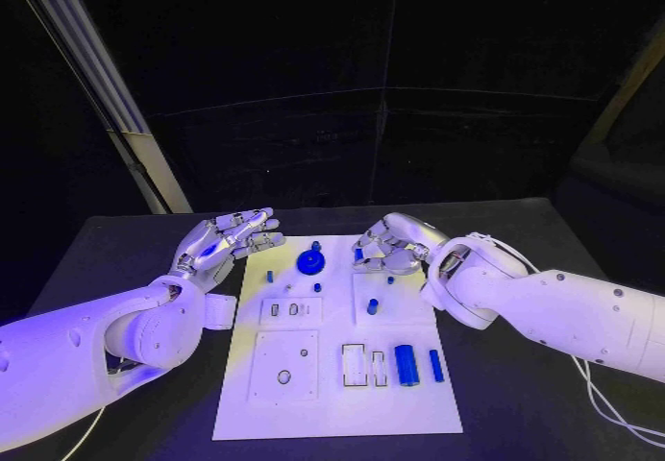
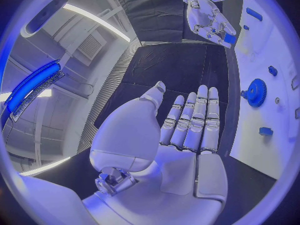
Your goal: Assemble the parts on the task board
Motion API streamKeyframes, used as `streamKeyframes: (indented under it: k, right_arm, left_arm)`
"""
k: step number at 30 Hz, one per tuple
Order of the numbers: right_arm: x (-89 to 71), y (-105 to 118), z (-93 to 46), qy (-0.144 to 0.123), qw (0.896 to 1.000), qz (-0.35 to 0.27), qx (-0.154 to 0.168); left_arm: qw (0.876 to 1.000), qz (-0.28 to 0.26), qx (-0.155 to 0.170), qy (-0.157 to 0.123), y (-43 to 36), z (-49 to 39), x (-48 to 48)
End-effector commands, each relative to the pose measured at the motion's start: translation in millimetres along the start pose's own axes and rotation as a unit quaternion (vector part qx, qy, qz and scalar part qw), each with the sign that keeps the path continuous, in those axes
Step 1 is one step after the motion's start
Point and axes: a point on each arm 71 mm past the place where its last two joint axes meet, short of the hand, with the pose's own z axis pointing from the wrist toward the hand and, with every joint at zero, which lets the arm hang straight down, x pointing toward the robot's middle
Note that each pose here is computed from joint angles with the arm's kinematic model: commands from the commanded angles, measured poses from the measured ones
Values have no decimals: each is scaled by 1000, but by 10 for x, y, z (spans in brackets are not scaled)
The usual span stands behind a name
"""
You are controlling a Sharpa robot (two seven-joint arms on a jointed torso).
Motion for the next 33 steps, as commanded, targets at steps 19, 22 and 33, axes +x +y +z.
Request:
streamKeyframes:
  k: [19, 22, 33]
  right_arm:
    - [717, 637, 442, 66, 992, -101, -40]
    - [766, 664, 446, 72, 991, -105, -44]
    - [934, 701, 405, 107, 986, -119, -54]
  left_arm:
    - [1000, -7, 4, 3, -33, 82, 11]
    - [1000, -7, 4, 3, -32, 85, 11]
    - [1000, -9, 3, 6, -27, 94, 24]
